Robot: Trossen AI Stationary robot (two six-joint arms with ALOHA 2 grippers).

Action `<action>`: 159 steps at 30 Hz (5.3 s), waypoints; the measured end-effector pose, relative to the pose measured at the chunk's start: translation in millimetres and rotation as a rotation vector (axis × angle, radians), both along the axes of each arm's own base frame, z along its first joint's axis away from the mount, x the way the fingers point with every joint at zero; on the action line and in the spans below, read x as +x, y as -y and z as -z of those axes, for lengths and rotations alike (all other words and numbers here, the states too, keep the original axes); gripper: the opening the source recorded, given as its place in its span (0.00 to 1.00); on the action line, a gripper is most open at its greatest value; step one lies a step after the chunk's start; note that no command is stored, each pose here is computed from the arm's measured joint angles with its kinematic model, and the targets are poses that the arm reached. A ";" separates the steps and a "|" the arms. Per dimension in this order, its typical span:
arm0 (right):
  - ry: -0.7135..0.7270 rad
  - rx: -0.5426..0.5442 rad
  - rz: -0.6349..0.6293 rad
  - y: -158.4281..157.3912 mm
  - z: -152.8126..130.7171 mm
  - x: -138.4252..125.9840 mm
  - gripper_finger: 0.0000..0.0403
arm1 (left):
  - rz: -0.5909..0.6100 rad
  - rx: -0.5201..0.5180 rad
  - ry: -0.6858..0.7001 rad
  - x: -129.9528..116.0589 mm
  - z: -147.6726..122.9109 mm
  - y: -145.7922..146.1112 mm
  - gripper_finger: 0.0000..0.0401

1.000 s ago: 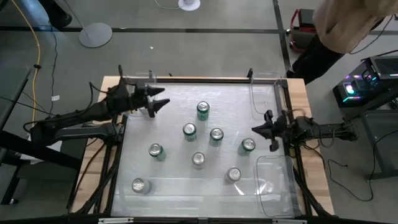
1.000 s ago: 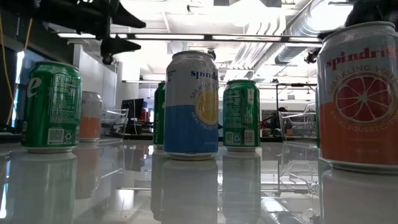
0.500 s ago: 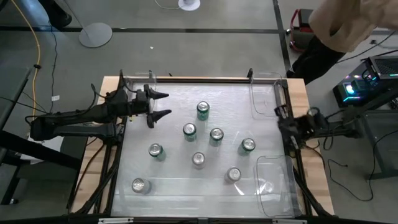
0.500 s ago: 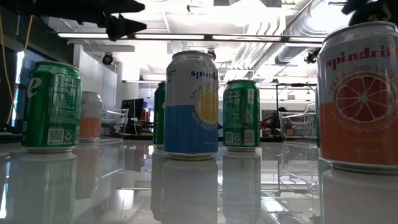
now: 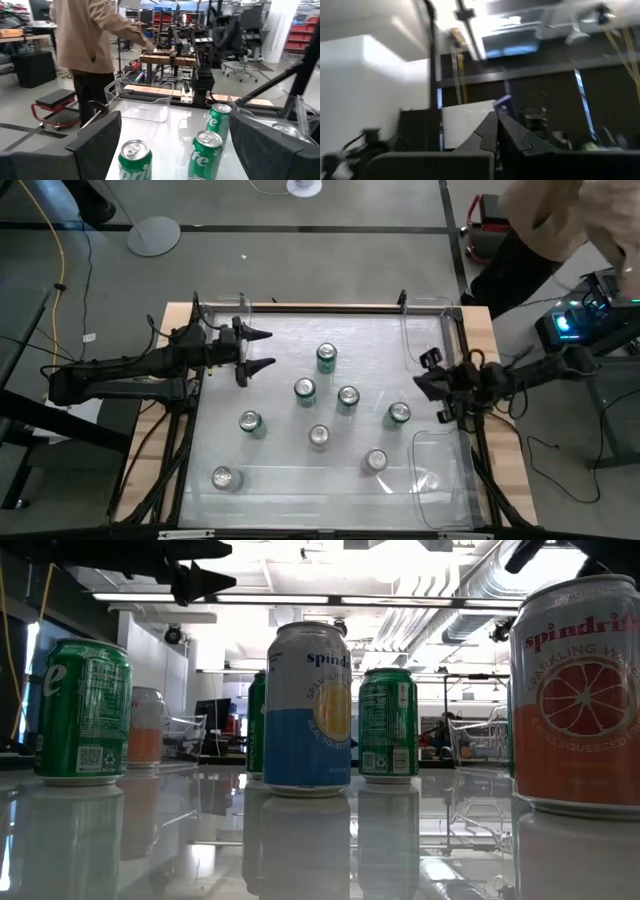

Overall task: Sort soda cans
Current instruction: Put the orange/white soda can into the left transparent bin

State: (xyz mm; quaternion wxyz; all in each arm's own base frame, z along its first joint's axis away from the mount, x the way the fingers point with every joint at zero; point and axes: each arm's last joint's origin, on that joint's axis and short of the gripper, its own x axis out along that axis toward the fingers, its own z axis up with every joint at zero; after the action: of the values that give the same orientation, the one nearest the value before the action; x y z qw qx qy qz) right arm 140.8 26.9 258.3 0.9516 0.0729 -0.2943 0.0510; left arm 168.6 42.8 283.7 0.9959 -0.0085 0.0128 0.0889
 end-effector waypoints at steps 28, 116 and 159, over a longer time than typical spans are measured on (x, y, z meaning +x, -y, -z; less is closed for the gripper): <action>-1.181 -0.131 -0.186 -85.3 -32.7 78.4 0.65 | 0.020 0.025 -0.104 4.3 9.6 42.1 0.86; -1.494 -0.336 -0.169 -123.8 48.1 96.9 0.71 | 0.017 -0.076 -0.093 -6.9 7.0 47.2 0.86; -1.504 -0.234 -0.135 -112.6 48.6 105.8 0.76 | -0.012 -0.070 -0.101 -7.1 7.8 46.4 0.86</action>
State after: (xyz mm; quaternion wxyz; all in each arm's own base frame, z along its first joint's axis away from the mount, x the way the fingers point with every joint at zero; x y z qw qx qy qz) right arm 246.5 139.6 209.7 0.8921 0.0048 0.4453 0.0765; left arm 161.5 -3.5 275.8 0.9925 -0.0390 0.0661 0.0948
